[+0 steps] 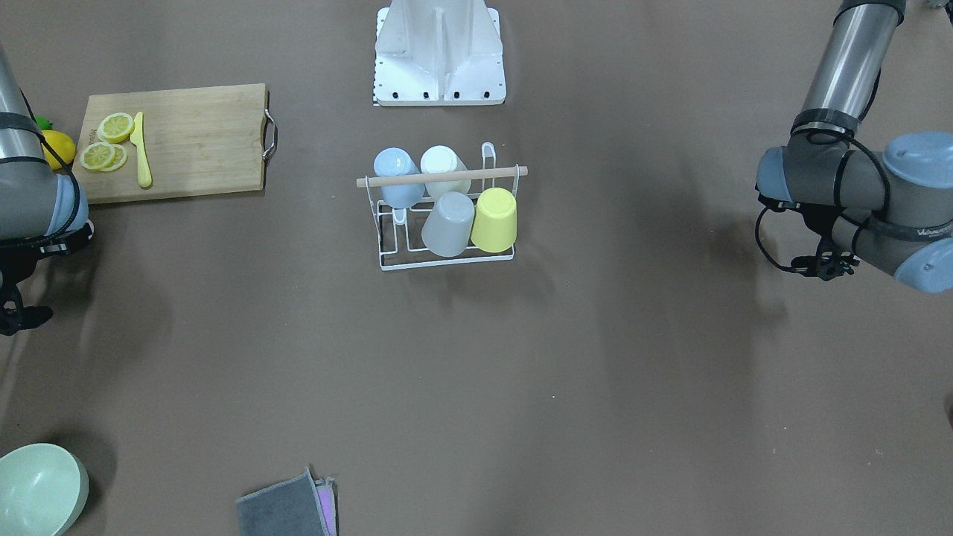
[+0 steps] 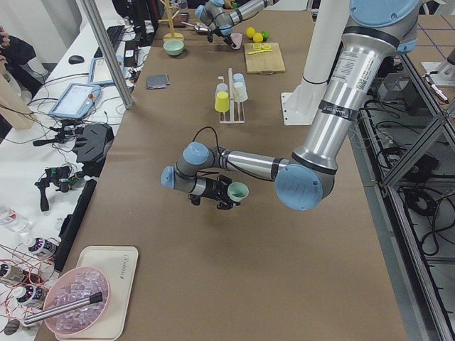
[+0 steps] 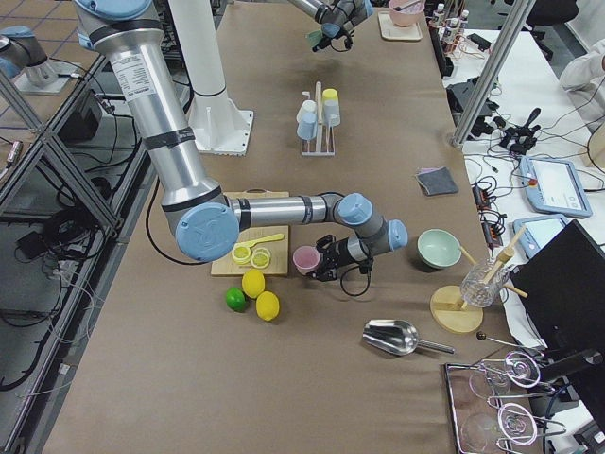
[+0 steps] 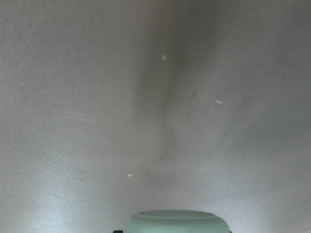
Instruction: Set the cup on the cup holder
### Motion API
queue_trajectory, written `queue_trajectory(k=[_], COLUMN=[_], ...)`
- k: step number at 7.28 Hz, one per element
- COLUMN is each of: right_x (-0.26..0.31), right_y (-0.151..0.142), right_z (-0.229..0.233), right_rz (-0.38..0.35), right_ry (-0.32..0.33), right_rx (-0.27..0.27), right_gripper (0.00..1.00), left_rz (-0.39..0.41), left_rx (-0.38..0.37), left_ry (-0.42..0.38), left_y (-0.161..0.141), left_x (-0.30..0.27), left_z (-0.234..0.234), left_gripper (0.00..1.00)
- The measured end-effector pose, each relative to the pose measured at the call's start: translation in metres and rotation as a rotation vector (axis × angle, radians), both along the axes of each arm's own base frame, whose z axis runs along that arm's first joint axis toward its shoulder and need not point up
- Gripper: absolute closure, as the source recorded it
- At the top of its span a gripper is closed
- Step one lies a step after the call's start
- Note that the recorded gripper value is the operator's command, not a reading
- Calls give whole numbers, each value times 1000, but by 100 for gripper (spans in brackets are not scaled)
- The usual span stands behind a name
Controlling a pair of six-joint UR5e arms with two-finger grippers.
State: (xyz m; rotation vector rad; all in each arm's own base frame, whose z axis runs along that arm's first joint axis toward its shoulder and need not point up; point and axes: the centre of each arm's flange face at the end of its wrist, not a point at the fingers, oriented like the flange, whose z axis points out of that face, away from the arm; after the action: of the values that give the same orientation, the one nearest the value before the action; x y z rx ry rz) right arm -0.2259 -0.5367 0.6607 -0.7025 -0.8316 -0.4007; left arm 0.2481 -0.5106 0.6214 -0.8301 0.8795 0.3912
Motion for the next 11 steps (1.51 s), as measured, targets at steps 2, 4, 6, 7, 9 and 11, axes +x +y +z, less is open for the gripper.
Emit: queue_trajectory(k=[2,4,6,7,9,11], right_x=[16,43,60,62,65,65], right_y=[-17,-36,-45,-48,-50,-50], right_z=[-23,-43,-70,-80,-94,-100], right_rz=[23,95,147,163,212,252], right_ry=[-81,-151,-223,-268,-375,-486], right_rx=[102,176,228,252,269,289], right_gripper=[68,68,69,69,69,69], left_rz=[1,9,-3,-18,-65,-122], left_rx=[109,256,383,448,596,761], left_ry=[16,-2,-20,-23,-11,27], left_y=[-13,-28,-41,-48,-65,-81], left_x=[-21,-57,-91,-107,-137,-150], left_z=[-38,-72,-98,-109,-128,-149], left_gripper=[100,100,100,100,100,100])
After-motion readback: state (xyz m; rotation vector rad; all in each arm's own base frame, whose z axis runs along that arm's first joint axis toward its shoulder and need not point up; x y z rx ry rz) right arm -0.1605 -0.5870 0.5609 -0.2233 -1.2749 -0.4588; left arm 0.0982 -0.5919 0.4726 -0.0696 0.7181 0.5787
